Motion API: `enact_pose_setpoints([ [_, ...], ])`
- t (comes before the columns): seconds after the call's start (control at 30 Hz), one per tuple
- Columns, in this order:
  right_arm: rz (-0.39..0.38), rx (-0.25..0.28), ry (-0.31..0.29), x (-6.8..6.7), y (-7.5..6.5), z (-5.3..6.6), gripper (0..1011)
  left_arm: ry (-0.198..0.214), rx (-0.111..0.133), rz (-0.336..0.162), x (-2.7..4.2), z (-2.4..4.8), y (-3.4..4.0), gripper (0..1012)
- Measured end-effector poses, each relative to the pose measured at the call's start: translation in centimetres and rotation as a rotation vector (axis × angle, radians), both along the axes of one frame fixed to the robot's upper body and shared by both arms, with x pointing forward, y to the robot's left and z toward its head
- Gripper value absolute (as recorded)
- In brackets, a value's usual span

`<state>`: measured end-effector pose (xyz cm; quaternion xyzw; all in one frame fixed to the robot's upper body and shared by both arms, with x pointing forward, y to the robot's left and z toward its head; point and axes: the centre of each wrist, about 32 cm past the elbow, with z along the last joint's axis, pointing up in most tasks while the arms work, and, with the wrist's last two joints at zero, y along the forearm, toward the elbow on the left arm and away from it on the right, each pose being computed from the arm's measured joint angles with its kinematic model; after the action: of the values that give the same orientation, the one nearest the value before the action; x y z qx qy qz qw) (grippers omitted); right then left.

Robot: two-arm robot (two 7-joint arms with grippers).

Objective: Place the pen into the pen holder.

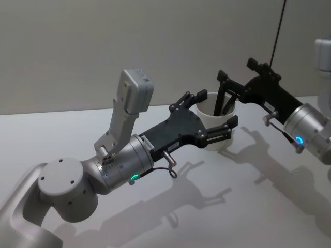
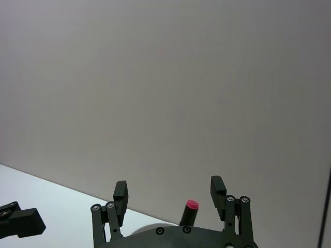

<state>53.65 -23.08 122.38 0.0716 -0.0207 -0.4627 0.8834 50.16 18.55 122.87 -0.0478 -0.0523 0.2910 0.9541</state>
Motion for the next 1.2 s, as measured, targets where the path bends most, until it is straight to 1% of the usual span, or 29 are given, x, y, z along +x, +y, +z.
enact_pose_setpoints([
  [0.03, 0.0, 0.0, 0.0, 0.0, 0.0, 0.0, 1001, 0.0, 0.0, 0.0, 0.0, 0.0, 0.0, 1001],
  [0.2, -0.041, 0.006, 0.007, -1.0, -1.1, 0.3, 1001, 0.0, 0.0, 0.0, 0.0, 0.0, 0.0, 1001],
  [0.3, -0.058, 0.008, 0.01, -1.4, -1.5, 0.4, 1001, 0.0, 0.0, 0.0, 0.0, 0.0, 0.01, 1001],
  [0.5, -0.059, 0.008, 0.011, -1.5, -1.4, 0.2, 1001, 0.0, 0.004, 0.017, -0.02, -0.06, 0.04, 1001],
  [0.73, -0.081, -0.004, 0.015, -2.4, -1.2, -0.3, 1001, -0.005, 0.029, 0.095, -0.15, -0.39, 0.17, 1001],
  [0.97, -0.126, -0.027, 0.024, -4.1, -1.0, -1.3, 1001, -0.013, 0.056, 0.182, -0.3, -0.78, 0.37, 1001],
  [1.0, -0.13, -0.029, 0.025, -4.2, -1.0, -1.4, 1001, -0.016, 0.062, 0.203, -0.33, -0.87, 0.41, 1001],
  [1.2, -0.169, -0.049, 0.03, -5.7, -0.8, -2.1, 1001, -0.025, 0.082, 0.27, -0.45, -1.18, 0.58, 1001],
])
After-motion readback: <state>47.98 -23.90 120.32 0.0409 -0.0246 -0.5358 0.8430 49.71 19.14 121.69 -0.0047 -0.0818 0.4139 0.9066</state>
